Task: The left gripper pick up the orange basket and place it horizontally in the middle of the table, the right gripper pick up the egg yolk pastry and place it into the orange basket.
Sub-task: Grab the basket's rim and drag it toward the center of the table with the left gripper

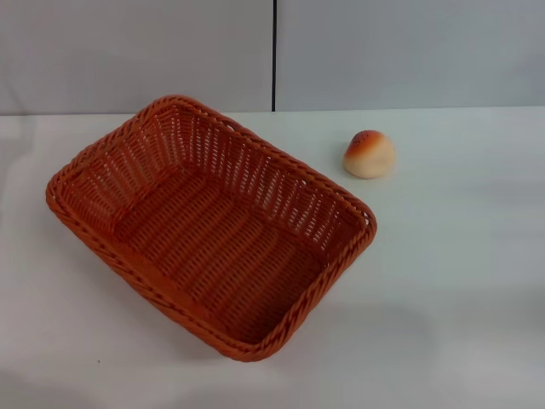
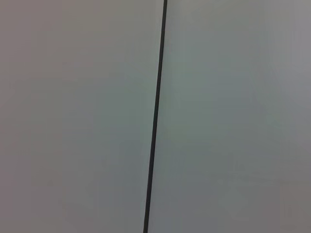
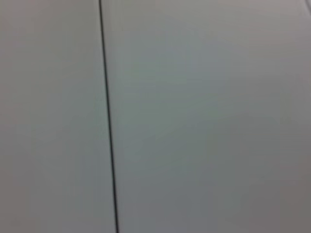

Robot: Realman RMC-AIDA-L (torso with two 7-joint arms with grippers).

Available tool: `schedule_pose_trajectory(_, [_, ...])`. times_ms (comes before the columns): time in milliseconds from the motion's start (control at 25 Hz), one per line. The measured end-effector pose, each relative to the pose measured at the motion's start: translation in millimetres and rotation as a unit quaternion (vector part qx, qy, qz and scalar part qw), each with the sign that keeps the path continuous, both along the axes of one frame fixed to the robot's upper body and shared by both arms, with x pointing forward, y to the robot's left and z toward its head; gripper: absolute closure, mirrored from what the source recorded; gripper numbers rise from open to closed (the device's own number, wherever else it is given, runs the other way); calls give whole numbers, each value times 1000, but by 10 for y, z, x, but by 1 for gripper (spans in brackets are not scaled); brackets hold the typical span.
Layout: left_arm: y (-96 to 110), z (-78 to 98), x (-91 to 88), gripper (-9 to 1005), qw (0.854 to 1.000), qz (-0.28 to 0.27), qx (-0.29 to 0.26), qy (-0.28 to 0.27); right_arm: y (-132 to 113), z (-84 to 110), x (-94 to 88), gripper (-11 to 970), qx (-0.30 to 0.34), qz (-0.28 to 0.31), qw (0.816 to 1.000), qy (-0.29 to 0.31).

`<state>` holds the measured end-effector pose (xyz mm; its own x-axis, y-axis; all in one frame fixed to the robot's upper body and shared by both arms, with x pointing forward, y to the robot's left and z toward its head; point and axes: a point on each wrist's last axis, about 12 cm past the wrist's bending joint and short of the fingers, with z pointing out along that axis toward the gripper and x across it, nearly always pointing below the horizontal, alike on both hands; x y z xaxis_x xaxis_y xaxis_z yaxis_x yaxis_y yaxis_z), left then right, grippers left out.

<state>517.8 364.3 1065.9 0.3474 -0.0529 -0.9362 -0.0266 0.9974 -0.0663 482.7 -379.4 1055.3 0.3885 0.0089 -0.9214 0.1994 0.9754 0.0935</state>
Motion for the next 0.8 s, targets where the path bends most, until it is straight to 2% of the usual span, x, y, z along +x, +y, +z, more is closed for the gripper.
schedule_pose_trajectory(280, [-40,-15,-15,433,999,-38,-28,6,32,-94,-109,304,11,2,1000,16])
schedule_pose_trajectory(560, [-60,-17,-39,439,996,-76,-41,11,62,-128,-142,304,14,13,1000,24])
schedule_pose_trajectory(640, [-44,46,-11,441,992,-116,-54,12,81,-135,-142,305,13,20,999,26])
schedule_pose_trajectory(680, [-24,143,32,442,984,-164,-63,14,88,-138,-142,305,13,23,999,27])
schedule_pose_trajectory(720, [-24,143,32,443,984,-164,-63,14,93,-140,-142,305,13,25,999,28])
schedule_pose_trajectory(800, [-20,307,107,445,971,-230,-56,20,108,-145,-140,305,13,29,999,29])
